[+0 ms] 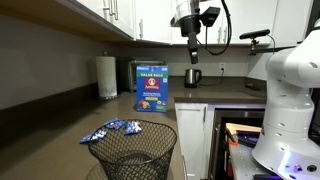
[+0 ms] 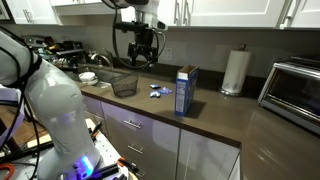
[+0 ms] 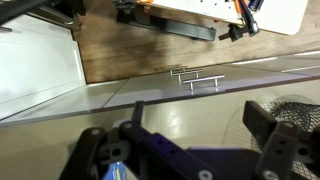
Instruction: Put a blue packet in the box
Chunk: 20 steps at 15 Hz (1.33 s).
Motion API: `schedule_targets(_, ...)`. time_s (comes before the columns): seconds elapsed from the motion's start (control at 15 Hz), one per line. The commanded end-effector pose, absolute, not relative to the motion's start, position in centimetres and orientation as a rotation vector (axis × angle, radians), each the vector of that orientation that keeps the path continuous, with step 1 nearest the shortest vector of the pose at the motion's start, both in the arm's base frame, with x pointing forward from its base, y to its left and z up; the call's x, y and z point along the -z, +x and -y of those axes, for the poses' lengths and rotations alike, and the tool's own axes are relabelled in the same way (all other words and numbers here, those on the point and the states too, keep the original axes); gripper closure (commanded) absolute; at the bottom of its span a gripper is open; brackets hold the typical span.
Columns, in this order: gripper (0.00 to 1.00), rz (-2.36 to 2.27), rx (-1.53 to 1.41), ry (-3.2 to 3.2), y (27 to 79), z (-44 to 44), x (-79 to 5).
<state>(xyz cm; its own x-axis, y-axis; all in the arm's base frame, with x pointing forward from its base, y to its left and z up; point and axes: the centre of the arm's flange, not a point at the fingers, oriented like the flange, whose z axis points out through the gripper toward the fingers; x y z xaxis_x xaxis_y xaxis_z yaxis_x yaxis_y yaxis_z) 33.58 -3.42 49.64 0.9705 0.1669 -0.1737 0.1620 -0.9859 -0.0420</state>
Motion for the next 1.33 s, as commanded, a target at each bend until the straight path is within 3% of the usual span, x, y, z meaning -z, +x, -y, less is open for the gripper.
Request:
schedule_targets(0.0,0.00,0.249,-0.255,-3.106,35.0,3.3,-48.3)
schedule_targets(1.27,0.00,0.666,0.175,-3.070,52.3,-5.5,-36.3)
